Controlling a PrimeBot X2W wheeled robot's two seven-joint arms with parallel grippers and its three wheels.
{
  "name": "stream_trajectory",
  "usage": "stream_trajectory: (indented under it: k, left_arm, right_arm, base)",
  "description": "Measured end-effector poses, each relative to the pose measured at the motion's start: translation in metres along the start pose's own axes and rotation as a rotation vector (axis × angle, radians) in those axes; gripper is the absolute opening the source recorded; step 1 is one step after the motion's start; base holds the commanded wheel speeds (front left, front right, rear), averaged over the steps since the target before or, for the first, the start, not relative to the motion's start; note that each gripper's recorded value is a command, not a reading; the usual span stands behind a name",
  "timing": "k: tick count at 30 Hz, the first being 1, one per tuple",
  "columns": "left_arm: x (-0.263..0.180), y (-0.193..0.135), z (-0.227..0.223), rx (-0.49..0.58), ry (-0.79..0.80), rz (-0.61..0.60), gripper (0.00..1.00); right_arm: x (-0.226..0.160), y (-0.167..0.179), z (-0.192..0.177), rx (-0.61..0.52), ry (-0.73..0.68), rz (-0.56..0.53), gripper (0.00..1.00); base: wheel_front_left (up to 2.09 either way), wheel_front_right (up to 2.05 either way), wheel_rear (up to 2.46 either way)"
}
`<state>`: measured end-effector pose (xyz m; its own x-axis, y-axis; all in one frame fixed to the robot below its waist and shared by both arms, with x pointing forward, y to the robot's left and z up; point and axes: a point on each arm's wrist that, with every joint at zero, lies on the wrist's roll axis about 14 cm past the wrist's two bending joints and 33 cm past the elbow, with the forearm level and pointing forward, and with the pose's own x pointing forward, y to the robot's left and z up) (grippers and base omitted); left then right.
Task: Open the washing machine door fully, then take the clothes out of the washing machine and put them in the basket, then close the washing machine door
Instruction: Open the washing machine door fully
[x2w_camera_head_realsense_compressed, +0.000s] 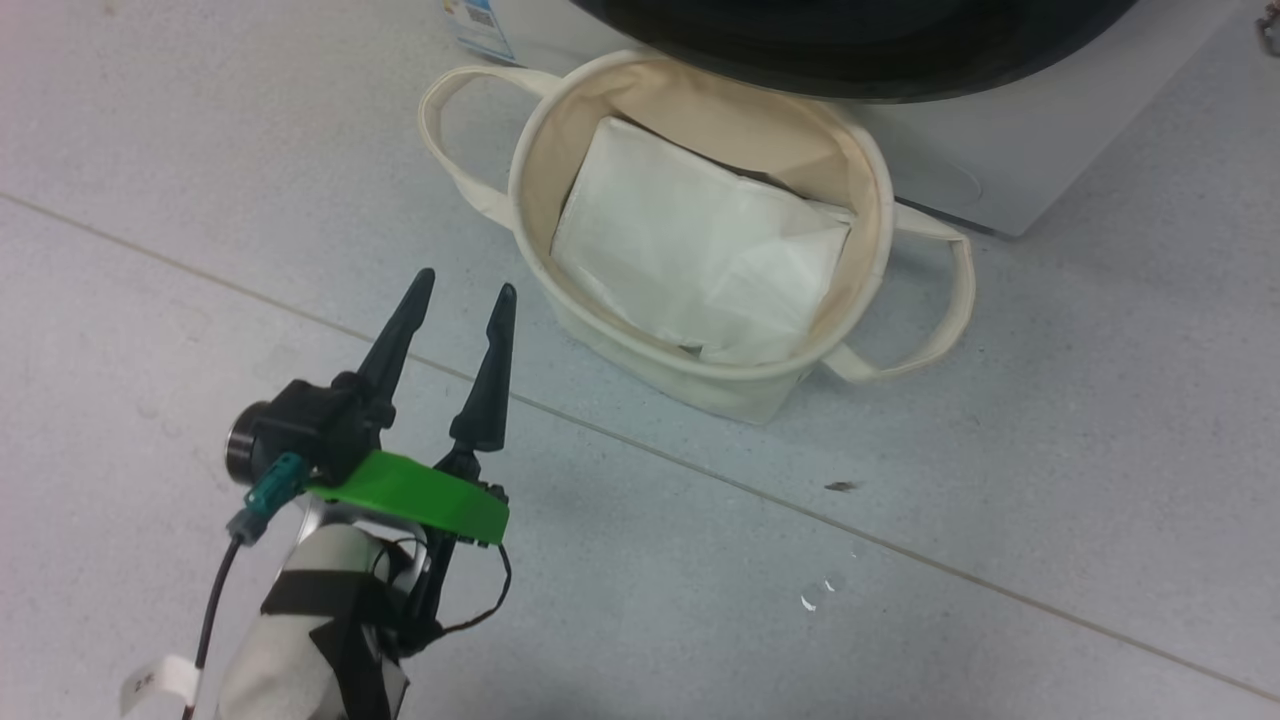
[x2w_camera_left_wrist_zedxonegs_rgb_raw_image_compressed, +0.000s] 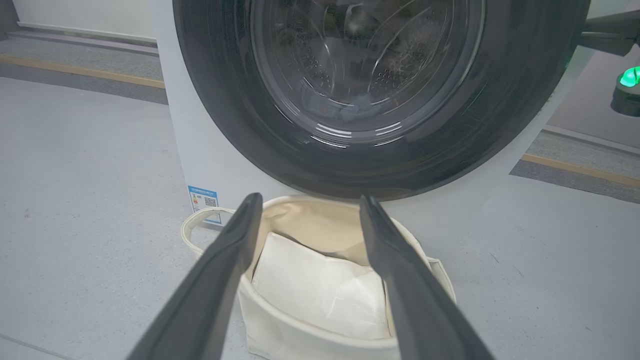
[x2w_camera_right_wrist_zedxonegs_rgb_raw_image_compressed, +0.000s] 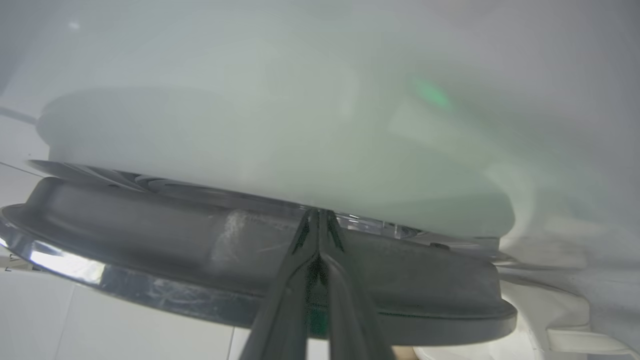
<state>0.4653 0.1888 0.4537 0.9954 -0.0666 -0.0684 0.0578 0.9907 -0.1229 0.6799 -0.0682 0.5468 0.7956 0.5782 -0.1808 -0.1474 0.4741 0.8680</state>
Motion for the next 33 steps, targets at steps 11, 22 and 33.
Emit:
stream_trajectory:
  k: [11, 22, 33]
  left_arm:
    - [-0.002, 0.003, 0.004, -0.004, -0.011, 0.013, 1.0]
    - [-0.015, -0.004, 0.027, 0.002, -0.061, 0.002, 1.0]
    - [-0.058, 0.0, 0.043, -0.003, -0.098, 0.029, 1.0]
  right_arm:
    - [0.004, 0.019, -0.022, -0.024, 0.118, 0.055, 0.0]
    - [-0.035, 0.068, -0.114, -0.053, 0.369, 0.198, 0.0]
    - [-0.086, 0.115, -0.192, -0.029, 0.484, 0.298, 0.0]
  base:
    - [0.0, 0.0, 0.0]
    - [0.0, 0.0, 0.0]
    - [0.0, 0.0, 0.0]
